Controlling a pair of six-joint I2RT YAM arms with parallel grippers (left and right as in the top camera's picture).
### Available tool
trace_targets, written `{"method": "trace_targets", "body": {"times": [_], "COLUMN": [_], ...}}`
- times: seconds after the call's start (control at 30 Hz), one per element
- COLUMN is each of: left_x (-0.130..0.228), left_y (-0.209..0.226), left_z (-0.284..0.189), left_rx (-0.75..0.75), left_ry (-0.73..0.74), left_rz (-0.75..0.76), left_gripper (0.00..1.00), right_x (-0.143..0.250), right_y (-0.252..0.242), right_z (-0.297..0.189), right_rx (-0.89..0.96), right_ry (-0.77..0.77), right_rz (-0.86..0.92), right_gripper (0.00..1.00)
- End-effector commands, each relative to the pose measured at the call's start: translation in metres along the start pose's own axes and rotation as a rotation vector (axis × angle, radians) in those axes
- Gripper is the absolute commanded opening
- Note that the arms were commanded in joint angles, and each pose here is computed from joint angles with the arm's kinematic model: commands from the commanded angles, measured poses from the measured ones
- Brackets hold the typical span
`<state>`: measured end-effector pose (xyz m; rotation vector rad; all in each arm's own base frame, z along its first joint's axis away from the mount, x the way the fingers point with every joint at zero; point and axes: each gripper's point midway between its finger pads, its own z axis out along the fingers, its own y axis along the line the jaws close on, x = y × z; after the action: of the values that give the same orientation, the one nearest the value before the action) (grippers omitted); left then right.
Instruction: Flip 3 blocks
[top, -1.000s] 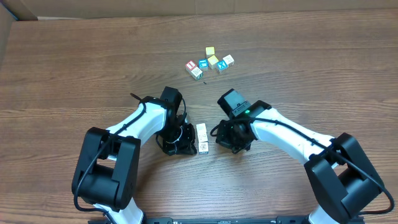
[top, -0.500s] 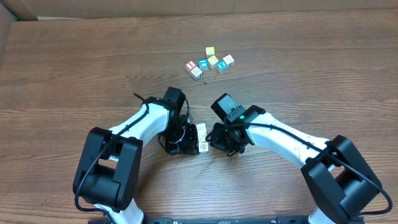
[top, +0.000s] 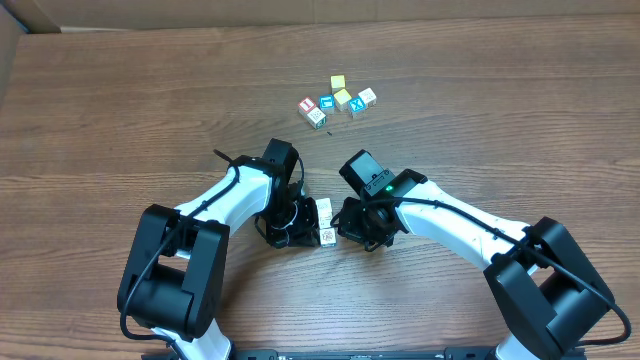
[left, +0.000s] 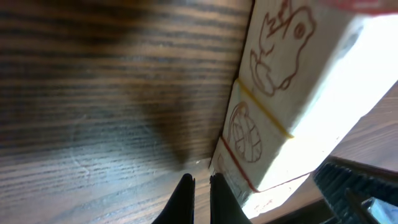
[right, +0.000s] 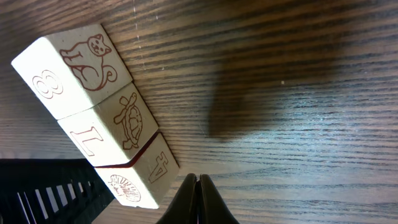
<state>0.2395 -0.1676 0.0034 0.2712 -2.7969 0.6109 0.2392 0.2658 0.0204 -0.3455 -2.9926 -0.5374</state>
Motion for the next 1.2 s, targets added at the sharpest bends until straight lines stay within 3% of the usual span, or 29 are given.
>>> {"method": "trace_targets", "body": {"times": [0.0,0.37,0.6,0.9,1.17], "left_x": [0.002,-0.001,-0.013,-0.071,-0.1], "left_y": [0.001,0.0,0.003,-0.015,-0.029], "left_z": [0.001,-0.007,-0.033,-0.071,-0.053], "left_rx": [0.001,0.004,0.003,0.102,0.127], "left_ry": [0.001,-0.029,-0.135,-0.41,-0.468], "left_rz": [-0.023,-0.016,-0.015,0.084,0.148], "left_gripper": [0.04,0.04,0.04,0.04,0.04], "right_x": [0.0,0.031,0.06,0.067,0.058], "right_y": [-0.005,-0.01,0.006,0.018,0.012], "right_z": [0.002,0.009,0.019,0.026,0.026], "right_rx": [0.014,0.042,0.04,0.047,0.073], "right_ry": [-0.002,0.094,0.108,0.042,-0.02], "right_rz": [0.001,-0.008,-0.05,0.09,0.18], "right_gripper": [0.04,0.04,0.04,0.04,0.04]}}
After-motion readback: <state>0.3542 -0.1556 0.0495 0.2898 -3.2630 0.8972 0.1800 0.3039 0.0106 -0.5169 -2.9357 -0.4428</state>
